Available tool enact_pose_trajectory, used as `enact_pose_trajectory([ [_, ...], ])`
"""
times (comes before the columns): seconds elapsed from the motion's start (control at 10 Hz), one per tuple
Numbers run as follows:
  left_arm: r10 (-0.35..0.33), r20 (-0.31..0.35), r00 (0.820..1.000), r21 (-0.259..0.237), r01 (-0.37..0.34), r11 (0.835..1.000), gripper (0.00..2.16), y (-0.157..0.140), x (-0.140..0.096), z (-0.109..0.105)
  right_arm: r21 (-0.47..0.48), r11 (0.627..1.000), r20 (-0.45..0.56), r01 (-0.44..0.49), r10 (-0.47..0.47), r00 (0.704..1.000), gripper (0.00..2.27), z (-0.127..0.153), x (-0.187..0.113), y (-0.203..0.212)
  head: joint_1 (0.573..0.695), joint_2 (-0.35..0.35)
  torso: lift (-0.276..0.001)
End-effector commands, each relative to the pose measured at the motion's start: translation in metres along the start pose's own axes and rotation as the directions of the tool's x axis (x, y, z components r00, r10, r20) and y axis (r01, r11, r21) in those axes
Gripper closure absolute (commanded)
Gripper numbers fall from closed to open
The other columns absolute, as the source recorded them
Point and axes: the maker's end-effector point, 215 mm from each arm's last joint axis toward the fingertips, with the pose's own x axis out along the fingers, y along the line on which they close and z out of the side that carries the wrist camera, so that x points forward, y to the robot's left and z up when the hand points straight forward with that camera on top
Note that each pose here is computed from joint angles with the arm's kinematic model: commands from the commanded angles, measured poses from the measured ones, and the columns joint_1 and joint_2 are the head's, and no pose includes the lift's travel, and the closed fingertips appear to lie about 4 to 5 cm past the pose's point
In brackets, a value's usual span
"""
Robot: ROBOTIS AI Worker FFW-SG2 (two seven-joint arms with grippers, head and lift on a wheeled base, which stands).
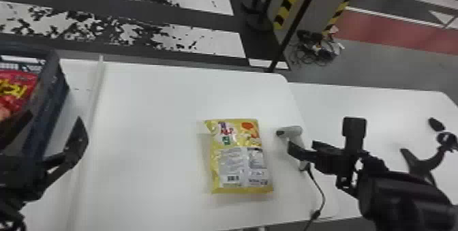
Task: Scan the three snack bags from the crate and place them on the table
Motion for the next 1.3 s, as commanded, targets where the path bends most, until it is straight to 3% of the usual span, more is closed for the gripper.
enact_pose_trajectory([
  [0.0, -0.003, -0.003, 1.000, -0.001, 0.003, 1.000, 0.07, -0.001, 0.001, -0.002, -0.018, 1.000, -0.032, 0.001, -0.001, 0.999, 0.10, -0.007, 0.008, -0.003, 0.695, -0.306, -0.062],
  [0.2, -0.030, -0.006, 1.000, 0.000, 0.030, 1.000, 0.07, -0.012, 0.010, -0.004, -0.026, 0.999, -0.068, 0.025, -0.026, 0.997, 0.12, -0.023, 0.010, -0.015, 0.695, -0.311, -0.062],
  [0.3, -0.031, -0.006, 0.999, -0.001, 0.031, 1.000, 0.07, -0.012, 0.010, -0.004, -0.036, 0.999, -0.083, 0.033, -0.036, 0.996, 0.37, -0.025, 0.013, -0.019, 0.695, -0.325, -0.062],
  [0.5, -0.040, -0.012, 0.999, 0.000, 0.040, 0.999, 0.07, -0.015, 0.011, -0.007, -0.061, 0.997, -0.096, 0.045, -0.051, 0.994, 1.88, -0.026, 0.014, -0.021, 0.695, -0.343, -0.062],
  [0.6, -0.043, -0.011, 0.999, 0.000, 0.043, 0.999, 0.07, -0.016, 0.013, -0.007, -0.054, 0.997, -0.111, 0.048, -0.054, 0.992, 2.18, -0.029, 0.014, -0.022, 0.695, -0.344, -0.062],
  [1.2, -0.051, -0.007, 0.999, -0.001, 0.051, 0.999, 0.07, -0.020, 0.012, -0.005, -0.047, 0.998, -0.093, 0.047, -0.051, 0.994, 2.26, -0.019, -0.006, -0.018, 0.695, -0.350, -0.062],
])
